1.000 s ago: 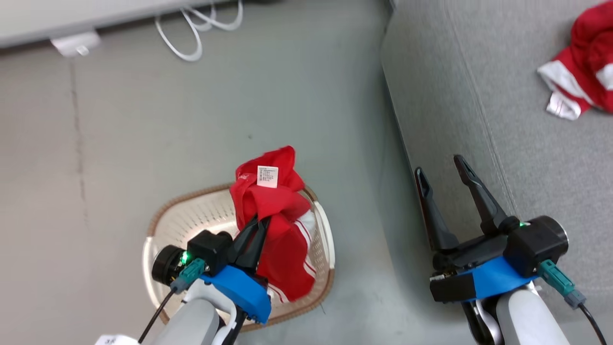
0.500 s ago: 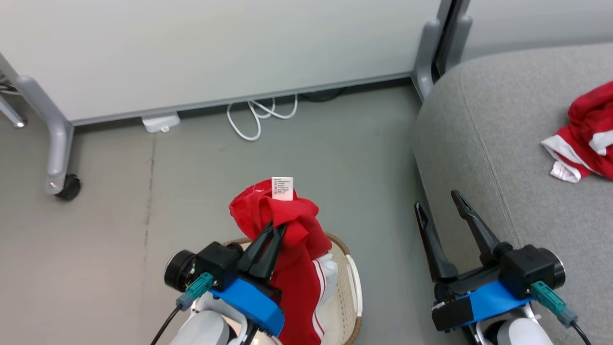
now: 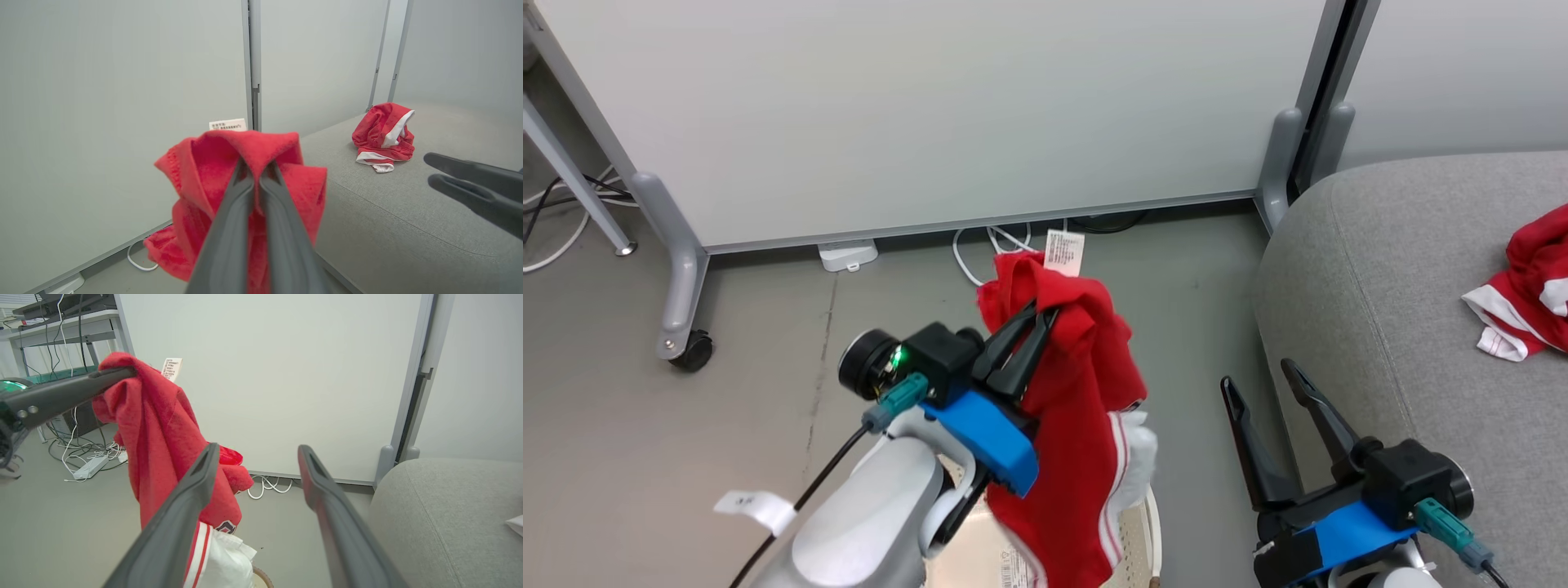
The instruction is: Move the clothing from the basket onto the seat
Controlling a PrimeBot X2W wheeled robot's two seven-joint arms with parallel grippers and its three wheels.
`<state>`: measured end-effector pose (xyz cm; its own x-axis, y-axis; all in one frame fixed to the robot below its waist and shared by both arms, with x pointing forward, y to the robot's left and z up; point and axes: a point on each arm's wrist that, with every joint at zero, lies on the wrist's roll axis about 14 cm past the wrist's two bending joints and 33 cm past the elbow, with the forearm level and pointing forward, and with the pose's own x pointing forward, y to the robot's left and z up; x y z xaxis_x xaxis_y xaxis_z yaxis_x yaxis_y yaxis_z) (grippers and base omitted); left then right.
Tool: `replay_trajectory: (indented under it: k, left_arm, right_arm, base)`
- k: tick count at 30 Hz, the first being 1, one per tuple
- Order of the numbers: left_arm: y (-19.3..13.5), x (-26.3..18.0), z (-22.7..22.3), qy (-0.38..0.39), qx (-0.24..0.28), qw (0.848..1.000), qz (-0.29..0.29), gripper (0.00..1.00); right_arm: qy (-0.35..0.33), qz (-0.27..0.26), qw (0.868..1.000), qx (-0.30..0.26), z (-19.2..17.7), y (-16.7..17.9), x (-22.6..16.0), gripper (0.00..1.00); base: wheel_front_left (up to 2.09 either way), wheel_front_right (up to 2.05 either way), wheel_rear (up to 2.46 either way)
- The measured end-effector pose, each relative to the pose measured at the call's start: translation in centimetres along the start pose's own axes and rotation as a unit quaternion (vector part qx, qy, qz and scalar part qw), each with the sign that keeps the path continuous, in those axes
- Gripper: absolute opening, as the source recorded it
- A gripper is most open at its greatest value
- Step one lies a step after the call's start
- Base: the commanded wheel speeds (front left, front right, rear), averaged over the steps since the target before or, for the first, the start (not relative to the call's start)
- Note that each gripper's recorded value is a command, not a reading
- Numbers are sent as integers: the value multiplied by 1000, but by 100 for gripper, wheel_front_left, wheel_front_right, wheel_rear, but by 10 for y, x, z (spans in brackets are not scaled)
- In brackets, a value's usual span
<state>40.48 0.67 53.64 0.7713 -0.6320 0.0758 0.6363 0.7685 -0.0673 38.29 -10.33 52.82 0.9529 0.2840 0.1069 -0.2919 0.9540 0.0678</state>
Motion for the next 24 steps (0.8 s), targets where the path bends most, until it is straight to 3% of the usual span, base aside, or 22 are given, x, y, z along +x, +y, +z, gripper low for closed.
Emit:
replay_trajectory:
  k: [13,24]
  left_arm:
    - [-18,32,34,0,21,999,-41,0]
    - [-23,41,35,2,11,999,-51,0]
  right_arm:
    - [17,19,1000,1,-5,13,0,100]
    - [24,21,999,3,-8,15,-2,100]
  base:
    - [0,0,0]
    - [0,0,0]
